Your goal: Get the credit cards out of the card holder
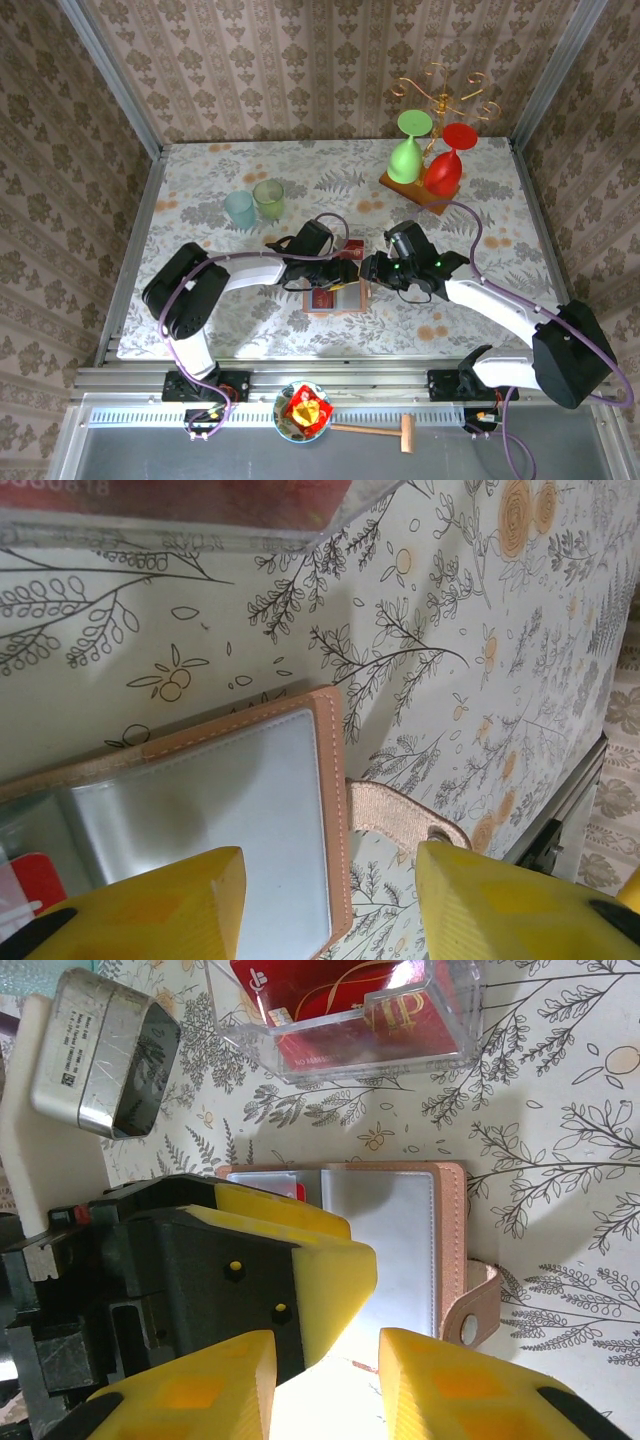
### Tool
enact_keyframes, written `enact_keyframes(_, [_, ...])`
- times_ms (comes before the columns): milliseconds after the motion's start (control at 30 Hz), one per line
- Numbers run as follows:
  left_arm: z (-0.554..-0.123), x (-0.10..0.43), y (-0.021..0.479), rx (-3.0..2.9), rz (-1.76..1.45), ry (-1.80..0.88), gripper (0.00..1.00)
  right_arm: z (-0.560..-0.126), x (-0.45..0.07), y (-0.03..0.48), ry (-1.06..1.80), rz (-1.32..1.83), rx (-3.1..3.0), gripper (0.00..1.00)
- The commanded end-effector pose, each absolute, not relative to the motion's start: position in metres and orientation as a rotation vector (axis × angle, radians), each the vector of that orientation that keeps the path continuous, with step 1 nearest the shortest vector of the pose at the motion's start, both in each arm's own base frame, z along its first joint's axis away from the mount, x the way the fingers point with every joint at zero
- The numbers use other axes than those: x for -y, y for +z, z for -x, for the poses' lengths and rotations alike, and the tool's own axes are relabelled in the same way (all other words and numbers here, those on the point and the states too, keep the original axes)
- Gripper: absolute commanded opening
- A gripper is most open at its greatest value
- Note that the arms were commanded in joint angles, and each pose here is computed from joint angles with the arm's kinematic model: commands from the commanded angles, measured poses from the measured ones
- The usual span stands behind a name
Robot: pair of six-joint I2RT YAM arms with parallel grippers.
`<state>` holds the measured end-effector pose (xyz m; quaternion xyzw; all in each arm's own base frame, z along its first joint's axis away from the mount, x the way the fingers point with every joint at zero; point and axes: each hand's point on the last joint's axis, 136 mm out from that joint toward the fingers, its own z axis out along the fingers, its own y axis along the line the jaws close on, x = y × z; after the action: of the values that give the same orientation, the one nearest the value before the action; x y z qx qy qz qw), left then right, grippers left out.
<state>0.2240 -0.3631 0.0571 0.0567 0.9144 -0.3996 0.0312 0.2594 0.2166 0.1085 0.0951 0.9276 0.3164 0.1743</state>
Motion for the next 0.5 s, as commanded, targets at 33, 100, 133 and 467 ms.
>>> enact_keyframes(33, [-0.226, 0.371, 0.064, -2.789, -0.206, -1.268, 0.49, -0.256, -0.211, 0.102, 0.864, -0.268, -2.645, 0.33])
enact_keyframes(100, [-0.225, 0.37, 0.065, -2.787, -0.208, -1.269, 0.49, -0.256, -0.212, 0.101, 0.871, -0.267, -2.649, 0.33])
enact_keyframes(133, [-0.226, 0.37, 0.066, -2.784, -0.205, -1.269, 0.49, -0.257, -0.214, 0.101, 0.878, -0.267, -2.649, 0.33])
enact_keyframes(467, [-0.229, 0.359, 0.078, -2.756, -0.196, -1.257, 0.48, -0.261, -0.224, 0.095, 0.93, -0.267, -2.663, 0.32])
